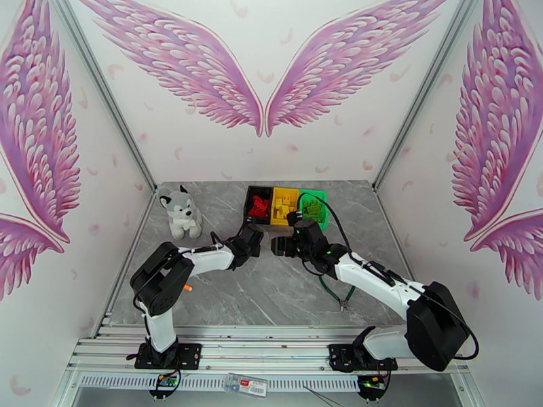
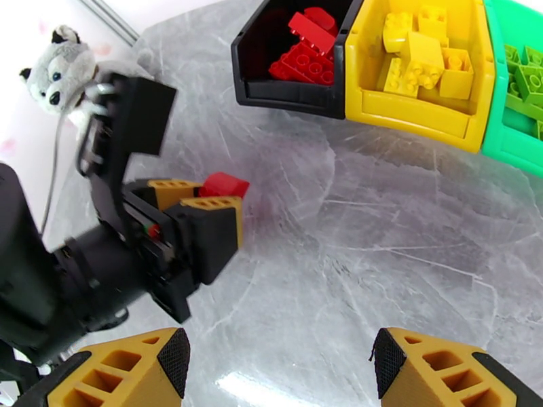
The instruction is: Sort the legos into containers by color
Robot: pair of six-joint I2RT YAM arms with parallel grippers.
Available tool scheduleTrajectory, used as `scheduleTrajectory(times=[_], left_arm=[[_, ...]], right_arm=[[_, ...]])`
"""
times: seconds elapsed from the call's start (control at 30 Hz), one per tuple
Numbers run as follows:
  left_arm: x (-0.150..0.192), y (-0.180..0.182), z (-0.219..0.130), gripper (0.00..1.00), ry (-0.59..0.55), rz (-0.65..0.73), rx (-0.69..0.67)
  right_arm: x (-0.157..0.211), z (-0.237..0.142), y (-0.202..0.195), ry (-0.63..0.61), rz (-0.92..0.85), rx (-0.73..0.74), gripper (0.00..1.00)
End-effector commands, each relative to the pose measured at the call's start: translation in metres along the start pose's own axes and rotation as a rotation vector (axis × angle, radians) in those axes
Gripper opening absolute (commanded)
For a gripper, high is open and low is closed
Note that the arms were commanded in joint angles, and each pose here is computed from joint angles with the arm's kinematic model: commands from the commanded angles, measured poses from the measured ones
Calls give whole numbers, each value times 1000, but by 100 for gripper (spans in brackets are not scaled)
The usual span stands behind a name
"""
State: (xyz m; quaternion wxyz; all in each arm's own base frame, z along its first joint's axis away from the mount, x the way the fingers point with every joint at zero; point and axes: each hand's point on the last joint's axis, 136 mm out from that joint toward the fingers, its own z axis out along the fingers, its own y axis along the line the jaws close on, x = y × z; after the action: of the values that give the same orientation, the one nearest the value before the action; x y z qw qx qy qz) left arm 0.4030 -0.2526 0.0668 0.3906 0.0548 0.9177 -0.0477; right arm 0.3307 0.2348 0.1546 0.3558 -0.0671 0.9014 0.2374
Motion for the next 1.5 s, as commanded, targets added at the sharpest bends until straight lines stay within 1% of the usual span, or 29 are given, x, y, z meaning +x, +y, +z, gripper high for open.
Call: scheduleTrajectory(times=[0.0, 0.13, 0.33, 0.47, 0.73, 0.77, 0.8, 0.93, 1.0, 1.1, 1.2, 1.27, 1.3, 1.4, 1.47], left_arm=[[-53, -2, -13, 30, -76, -13, 33], [-98, 1, -7, 31, -113, -28, 34], [-135, 10, 9, 33, -126, -19, 5], [-150, 17, 25, 35, -115, -32, 13], [-162, 10, 54, 35, -97, -42, 53], [-163, 8, 57, 37, -95, -47, 60], [-165, 8, 59, 42, -97, -52, 63], [-175, 7, 57, 72, -114, -71, 55], [-180, 9, 50, 78, -128, -76, 49], [-189, 9, 29, 85, -164, -78, 58], [-199, 6, -7, 92, -229, -70, 82], [-208, 5, -40, 98, -296, -64, 98], [-212, 6, -56, 99, -327, -63, 108], [-228, 13, -113, 99, -446, -73, 148], [-240, 24, -152, 99, -536, -83, 150]], right_arm=[[1, -5, -5, 1, 20, 12, 78], [0, -6, -6, -4, 20, 17, 78], [-1, -7, -9, -7, 24, 21, 78], [1, -5, -10, -3, 26, 24, 77], [2, -2, -10, 5, 29, 22, 77], [2, -1, -10, 6, 28, 22, 77], [3, -1, -11, 7, 29, 22, 77], [3, -1, -11, 8, 29, 23, 77], [3, -1, -12, 6, 29, 24, 77], [3, -2, -12, 4, 28, 27, 78], [1, -4, -13, -4, 23, 34, 78], [-2, -6, -17, -15, 18, 53, 78], [-4, -8, -18, -26, 14, 64, 78], [-11, -17, -26, -74, -4, 115, 78], [-18, -26, -33, -120, 3, 153, 78]])
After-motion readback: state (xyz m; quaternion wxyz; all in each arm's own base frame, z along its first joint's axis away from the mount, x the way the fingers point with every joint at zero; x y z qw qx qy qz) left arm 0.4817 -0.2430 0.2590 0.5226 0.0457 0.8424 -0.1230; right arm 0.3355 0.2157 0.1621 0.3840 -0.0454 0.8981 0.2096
